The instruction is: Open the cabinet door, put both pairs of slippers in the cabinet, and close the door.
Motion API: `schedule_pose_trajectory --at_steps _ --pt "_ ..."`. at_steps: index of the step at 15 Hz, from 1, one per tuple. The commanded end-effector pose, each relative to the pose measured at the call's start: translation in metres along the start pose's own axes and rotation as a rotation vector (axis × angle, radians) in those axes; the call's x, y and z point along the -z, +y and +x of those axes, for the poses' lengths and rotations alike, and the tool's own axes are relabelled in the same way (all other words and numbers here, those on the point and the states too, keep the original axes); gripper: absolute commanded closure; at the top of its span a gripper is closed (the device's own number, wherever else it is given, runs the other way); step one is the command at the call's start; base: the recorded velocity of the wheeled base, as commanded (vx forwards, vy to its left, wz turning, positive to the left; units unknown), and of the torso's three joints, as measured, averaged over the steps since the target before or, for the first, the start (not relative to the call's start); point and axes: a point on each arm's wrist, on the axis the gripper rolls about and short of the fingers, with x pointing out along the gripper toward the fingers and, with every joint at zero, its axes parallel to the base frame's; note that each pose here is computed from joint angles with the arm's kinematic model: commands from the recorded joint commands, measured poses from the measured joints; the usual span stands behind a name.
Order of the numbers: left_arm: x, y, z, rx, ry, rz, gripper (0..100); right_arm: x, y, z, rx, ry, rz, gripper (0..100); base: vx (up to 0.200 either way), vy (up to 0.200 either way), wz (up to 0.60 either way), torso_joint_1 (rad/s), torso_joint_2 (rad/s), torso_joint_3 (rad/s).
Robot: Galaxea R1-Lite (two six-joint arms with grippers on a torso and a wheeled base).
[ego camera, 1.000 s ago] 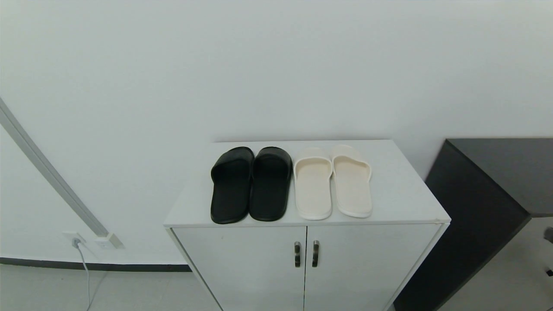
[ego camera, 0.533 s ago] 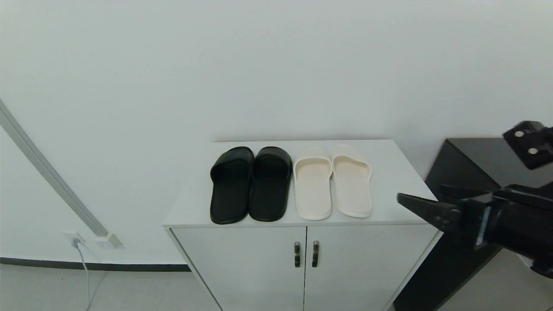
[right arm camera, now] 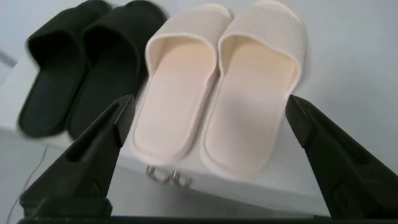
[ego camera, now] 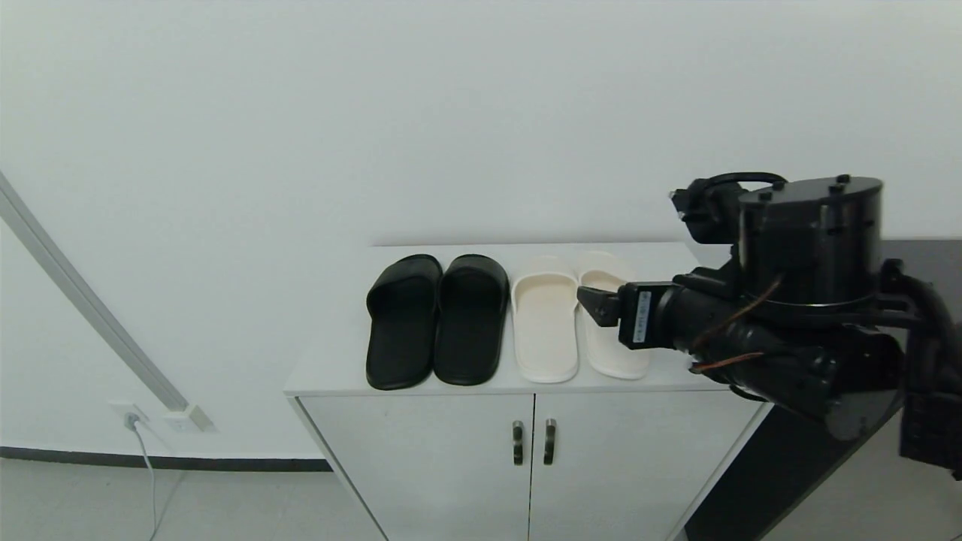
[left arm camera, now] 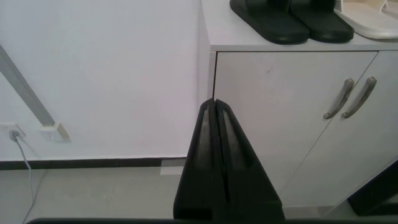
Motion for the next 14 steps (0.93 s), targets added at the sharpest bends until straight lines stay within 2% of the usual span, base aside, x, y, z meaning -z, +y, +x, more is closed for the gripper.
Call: schedule_pose_trajectory --at_steps 1,5,7,14 --pt "0.000 0.000 0.000 -0.001 0.002 -0.001 100 0.013 0.019 0.038 0.043 0.024 -0.022 0 0.000 0.000 0.00 0.000 0.00 0.000" --pt "0.000 0.000 0.000 -0.001 0.002 -0.001 100 0.033 0.033 0.077 0.173 0.006 -0.041 0 0.000 0.000 0.00 0.000 0.00 0.000" --pt "0.000 0.000 0.000 -0.001 0.000 -0.001 100 0.039 0.036 0.090 0.182 -0.001 -0.039 0 0.000 0.000 0.00 0.000 0.00 0.000" --pt "0.000 0.000 0.000 -0.001 0.000 -0.002 100 0.040 0.014 0.139 0.286 -0.020 -0.026 0 0.000 0.000 0.00 0.000 0.00 0.000"
